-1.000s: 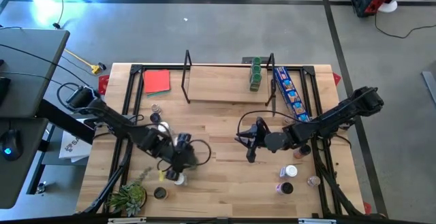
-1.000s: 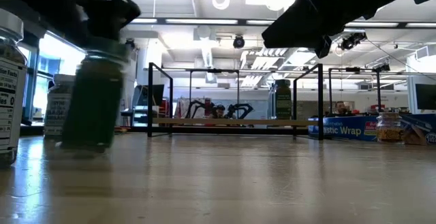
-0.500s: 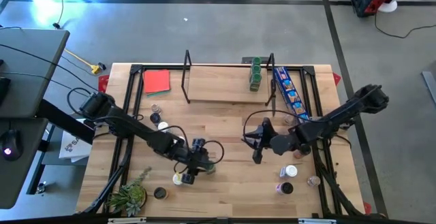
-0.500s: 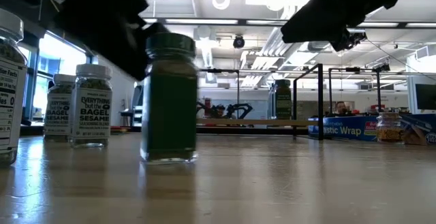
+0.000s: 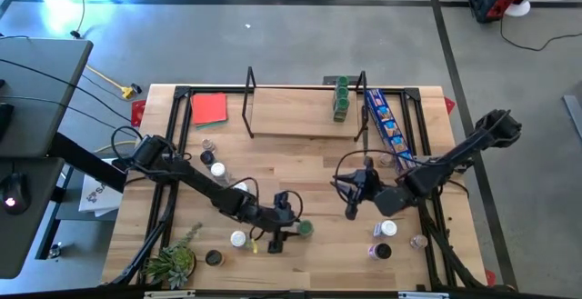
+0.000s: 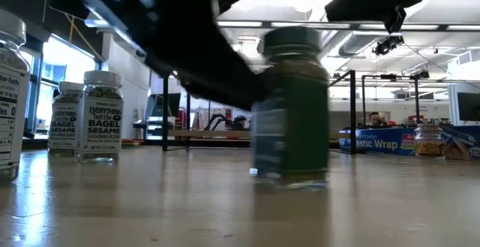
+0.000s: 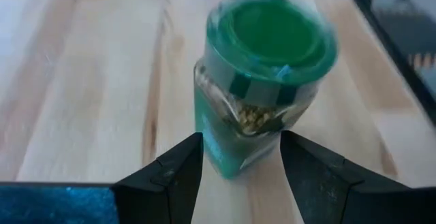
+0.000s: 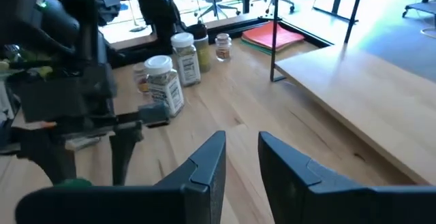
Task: Shelf spices
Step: Put the green seasoning bottle on the shelf aligned with the other green seasoning bottle
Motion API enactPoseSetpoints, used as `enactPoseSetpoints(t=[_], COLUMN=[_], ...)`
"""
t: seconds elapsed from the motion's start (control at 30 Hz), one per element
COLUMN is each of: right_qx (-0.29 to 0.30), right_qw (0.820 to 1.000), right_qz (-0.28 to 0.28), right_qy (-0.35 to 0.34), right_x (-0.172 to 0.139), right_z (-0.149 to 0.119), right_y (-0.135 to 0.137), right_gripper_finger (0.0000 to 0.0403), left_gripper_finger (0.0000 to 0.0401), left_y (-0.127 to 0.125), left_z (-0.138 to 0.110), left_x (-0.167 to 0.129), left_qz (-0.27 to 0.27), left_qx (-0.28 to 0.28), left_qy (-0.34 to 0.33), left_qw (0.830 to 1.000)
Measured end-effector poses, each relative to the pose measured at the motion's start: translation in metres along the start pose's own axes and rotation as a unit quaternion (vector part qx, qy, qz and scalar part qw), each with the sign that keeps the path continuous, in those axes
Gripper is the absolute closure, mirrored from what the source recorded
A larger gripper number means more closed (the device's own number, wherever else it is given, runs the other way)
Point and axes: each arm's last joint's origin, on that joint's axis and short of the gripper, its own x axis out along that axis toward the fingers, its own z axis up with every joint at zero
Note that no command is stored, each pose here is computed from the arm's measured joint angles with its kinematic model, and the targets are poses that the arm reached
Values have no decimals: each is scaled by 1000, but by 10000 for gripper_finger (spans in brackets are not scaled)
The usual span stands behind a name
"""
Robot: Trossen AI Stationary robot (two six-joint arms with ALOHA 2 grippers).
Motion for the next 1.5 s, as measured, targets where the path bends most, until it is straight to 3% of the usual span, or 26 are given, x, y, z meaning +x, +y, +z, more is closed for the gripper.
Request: enactPoseSetpoints(t=[0.13,0.3,0.4,0.53,0.77,0.93,1.27,1.5], right_qx=[-46,-103,-70,-31,-22,-12,-45,-88], right_qw=[999,989,982,956,949,950,952,951], right_qz=[27,99,161,242,226,200,123,16], right_qy=[10,34,73,165,221,242,278,297], right_x=[-9,-20,-20,-12,31,59,80,74], right_z=[10,19,9,-20,-82,-102,-91,-73], right_y=[12,44,63,84,103,97,63,32], right_gripper_finger=[321,321,320,320,320,320,320,320], left_gripper_finger=[211,211,211,211,211,211,211,211], left_y=[-1,-12,-17,-12,-9,-3,19,32], left_z=[3,3,0,-3,-14,-12,-6,-3], left_x=[0,-5,-6,0,16,18,23,25], left_qz=[18,25,21,34,10,10,23,31], left_qx=[-28,-31,-15,-30,-36,-42,-59,-53], left_qy=[-26,-39,-33,-30,-24,-29,-27,-29], left_qw=[999,998,999,999,999,999,998,998])
